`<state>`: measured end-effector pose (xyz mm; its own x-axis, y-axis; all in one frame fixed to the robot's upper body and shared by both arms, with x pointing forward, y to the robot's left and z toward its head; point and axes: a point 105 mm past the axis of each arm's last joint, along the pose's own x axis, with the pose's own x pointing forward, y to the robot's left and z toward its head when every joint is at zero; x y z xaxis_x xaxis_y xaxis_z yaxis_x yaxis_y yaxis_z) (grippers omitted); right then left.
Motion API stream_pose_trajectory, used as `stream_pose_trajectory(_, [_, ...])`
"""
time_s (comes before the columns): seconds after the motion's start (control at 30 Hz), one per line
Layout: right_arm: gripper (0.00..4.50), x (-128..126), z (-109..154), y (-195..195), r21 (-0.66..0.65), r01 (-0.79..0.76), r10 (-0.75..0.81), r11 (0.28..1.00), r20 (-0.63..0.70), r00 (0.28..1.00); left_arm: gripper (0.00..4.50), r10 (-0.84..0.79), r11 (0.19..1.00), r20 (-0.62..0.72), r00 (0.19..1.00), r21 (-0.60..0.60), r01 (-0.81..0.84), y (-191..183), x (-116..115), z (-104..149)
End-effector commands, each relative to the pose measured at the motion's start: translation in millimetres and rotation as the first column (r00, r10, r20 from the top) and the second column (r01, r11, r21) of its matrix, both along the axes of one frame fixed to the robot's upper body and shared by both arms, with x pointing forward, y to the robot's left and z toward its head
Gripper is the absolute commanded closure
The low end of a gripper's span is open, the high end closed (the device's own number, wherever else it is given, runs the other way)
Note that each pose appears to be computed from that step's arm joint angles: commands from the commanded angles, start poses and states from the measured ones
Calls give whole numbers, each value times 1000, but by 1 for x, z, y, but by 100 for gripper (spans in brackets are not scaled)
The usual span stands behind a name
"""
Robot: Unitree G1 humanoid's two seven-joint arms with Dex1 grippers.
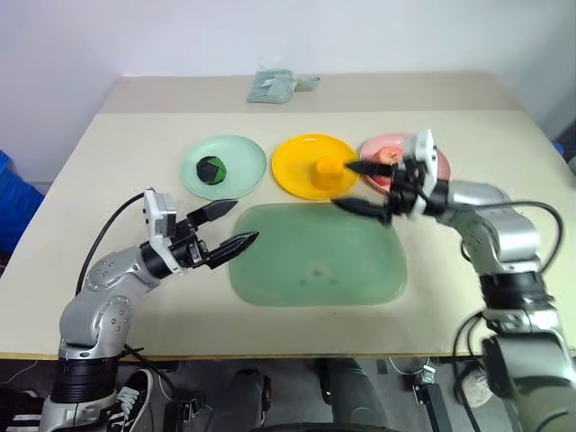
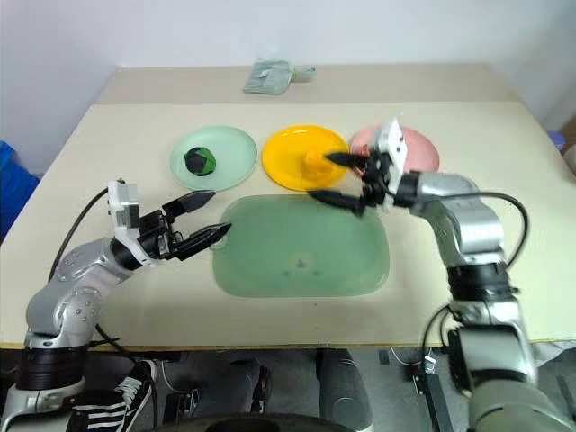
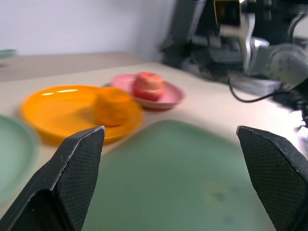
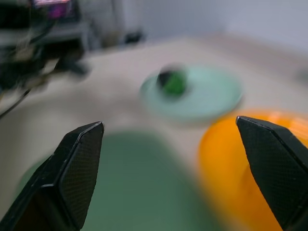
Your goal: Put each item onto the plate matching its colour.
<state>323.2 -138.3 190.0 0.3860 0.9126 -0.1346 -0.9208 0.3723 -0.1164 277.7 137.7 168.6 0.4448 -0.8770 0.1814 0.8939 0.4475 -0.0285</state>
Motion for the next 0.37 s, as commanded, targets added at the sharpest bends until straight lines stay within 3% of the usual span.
stream_pose_trajectory(0.03, [2, -34, 9, -6, -35, -48, 48, 998, 1, 999, 0, -99, 995, 14, 995, 22, 99, -7, -1, -1])
stream_pose_trajectory(0.17, [2, -70, 2, -12, -67, -51, 48, 996, -46, 998, 0, -188, 980, 7, 982, 61, 187, -2, 3, -7])
stream_pose_trajectory(0.37, [2, -71, -1, -23, -109, 51, -55, 993, -38, 998, 0, -202, 976, 42, 979, 90, 197, 1, 22, -4])
